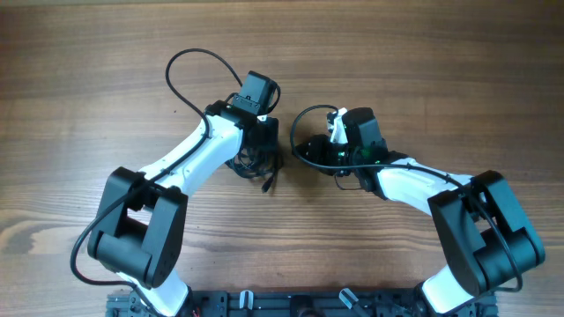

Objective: Untangle cables

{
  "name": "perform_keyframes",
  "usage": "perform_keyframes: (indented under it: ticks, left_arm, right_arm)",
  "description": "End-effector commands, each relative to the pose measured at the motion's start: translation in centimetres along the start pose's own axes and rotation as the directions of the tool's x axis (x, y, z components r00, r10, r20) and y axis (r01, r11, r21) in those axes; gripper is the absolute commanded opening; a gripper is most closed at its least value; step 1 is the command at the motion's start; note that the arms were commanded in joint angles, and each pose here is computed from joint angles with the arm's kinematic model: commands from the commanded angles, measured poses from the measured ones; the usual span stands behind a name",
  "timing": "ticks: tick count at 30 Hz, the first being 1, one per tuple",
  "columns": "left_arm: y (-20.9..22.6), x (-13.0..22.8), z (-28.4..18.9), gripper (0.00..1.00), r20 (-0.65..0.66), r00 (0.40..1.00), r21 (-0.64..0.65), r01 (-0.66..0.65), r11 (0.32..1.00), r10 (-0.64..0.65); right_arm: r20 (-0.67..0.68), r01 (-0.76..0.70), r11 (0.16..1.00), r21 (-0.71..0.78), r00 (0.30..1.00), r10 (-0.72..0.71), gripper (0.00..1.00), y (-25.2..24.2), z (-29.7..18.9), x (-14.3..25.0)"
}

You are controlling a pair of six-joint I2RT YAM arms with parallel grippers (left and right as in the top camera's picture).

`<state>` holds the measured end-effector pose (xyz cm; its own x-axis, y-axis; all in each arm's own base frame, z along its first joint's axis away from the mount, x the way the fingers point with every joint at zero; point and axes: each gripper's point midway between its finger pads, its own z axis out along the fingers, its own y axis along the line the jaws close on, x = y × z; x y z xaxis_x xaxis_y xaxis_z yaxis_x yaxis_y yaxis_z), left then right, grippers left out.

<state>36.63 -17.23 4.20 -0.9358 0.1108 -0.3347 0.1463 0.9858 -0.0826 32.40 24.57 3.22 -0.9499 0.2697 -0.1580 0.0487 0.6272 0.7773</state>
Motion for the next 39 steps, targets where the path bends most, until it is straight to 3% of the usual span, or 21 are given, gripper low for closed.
perform_keyframes:
  ticks: [1,17,24,31,39]
  left_arm:
    - [0.7,0.7,0.5,0.23,-0.012,1.0,-0.033,-0.006,0.999,0.006]
    - [1.1,1.9,2.4,0.25,0.024,1.0,-0.023,-0.004,1.0,0.005]
    - [2.3,1.8,2.6,0.29,0.041,0.999,-0.091,-0.002,0.996,0.006]
    - [2.3,1.8,2.6,0.23,0.044,0.999,-0.09,-0.002,0.996,0.006]
    - [2.5,2.3,2.9,0.25,0.022,1.0,-0.097,-0.005,0.995,0.007]
  right_arm:
    - [0.009,0.007,1.0,0.015,1.0,-0.007,0.36,-0.3,0.4,-0.4]
    - [0.008,0.007,1.0,0.016,1.0,-0.007,0.36,-0.4,0.4,-0.4]
    - [0.008,0.007,1.0,0.016,1.0,-0.007,0.37,-0.4,0.4,-0.4]
    - [0.007,0.005,1.0,0.017,1.0,-0.005,0.36,-0.4,0.4,-0.3]
    - [0.007,0.005,1.0,0.018,1.0,-0.005,0.36,-0.4,0.4,-0.3]
